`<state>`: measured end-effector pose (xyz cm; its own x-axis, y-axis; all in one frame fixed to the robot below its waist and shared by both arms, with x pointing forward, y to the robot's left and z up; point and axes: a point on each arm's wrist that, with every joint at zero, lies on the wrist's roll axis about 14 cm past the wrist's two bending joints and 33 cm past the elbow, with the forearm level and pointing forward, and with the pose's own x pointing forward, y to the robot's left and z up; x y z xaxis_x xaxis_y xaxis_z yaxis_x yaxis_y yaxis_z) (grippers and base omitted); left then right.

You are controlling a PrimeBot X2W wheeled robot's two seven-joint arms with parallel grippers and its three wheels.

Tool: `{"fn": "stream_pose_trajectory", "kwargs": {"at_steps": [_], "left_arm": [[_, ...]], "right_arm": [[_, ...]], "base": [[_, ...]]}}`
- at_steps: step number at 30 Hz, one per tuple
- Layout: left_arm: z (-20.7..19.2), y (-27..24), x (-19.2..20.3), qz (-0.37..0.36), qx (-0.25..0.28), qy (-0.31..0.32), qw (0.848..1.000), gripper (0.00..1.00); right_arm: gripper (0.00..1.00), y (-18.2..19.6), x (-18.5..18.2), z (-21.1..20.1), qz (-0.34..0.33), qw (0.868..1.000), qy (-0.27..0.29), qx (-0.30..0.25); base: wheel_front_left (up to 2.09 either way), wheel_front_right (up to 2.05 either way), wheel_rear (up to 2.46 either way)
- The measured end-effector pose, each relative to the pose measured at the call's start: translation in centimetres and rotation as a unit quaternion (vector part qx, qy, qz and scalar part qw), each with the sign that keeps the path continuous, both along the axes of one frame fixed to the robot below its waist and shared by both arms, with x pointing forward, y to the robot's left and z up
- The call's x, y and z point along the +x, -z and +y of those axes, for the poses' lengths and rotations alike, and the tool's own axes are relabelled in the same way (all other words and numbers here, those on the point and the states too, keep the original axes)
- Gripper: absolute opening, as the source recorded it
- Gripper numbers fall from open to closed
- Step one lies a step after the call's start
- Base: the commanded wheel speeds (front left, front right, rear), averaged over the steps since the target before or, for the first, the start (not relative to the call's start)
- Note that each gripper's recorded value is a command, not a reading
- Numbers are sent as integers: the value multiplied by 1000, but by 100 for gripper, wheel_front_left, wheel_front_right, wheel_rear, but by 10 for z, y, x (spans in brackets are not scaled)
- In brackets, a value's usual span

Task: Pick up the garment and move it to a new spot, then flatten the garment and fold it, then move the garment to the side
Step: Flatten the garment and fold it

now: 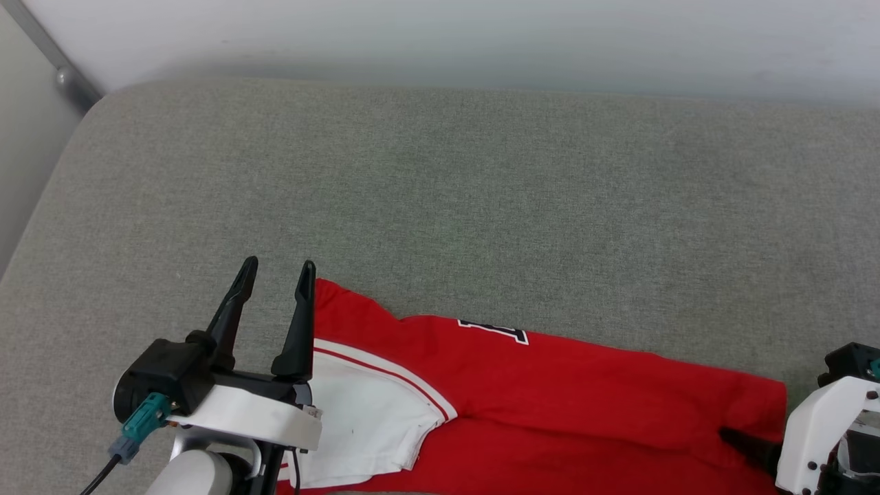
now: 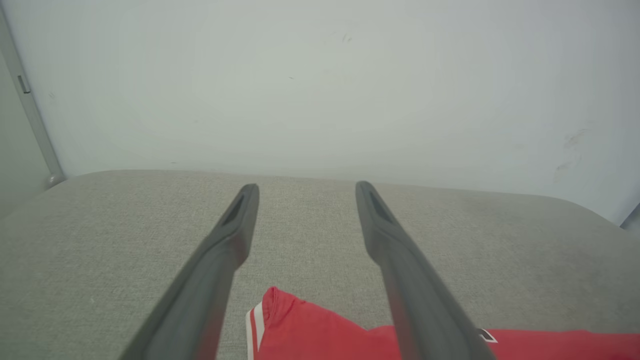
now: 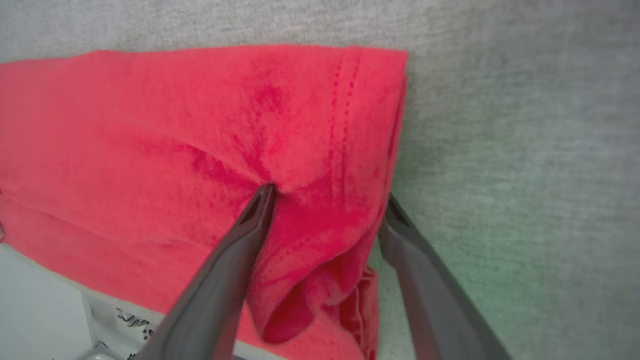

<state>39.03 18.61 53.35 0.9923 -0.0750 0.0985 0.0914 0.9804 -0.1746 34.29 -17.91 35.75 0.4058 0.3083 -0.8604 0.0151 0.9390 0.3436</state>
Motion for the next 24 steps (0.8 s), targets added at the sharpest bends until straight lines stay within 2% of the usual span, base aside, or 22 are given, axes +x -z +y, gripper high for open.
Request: {"fn": "stream_pose_trajectory", "kwargs": {"at_steps": [1,3,8,14,18,24], "left_arm": [[1,0,0,0,2,-1,1000,100],[1,0,0,-2,4,-1,1000,100],[2,-3,-4,-7,13,-1,1000,100],[5,-4,-14,-7,23,-7,1000,100],[0,-7,-17,-10,24,-4,1000,100],[-12,-12,-17,-17,21,11,1000,100]], "right_arm": [[46,1,0,1,5,1000,-1,2],[0,1,0,2,7,1000,0,7],[0,-6,1,9,-3,1000,-9,16],[0,-25,4,-7,-35,999,-2,1],[0,-43,10,-38,-62,997,27,-22],[0,-68,6,-114,-84,987,119,-65]], "base": [[0,0,0],[0,0,0],[0,0,0],[0,0,0],[0,0,0],[0,0,0]]}}
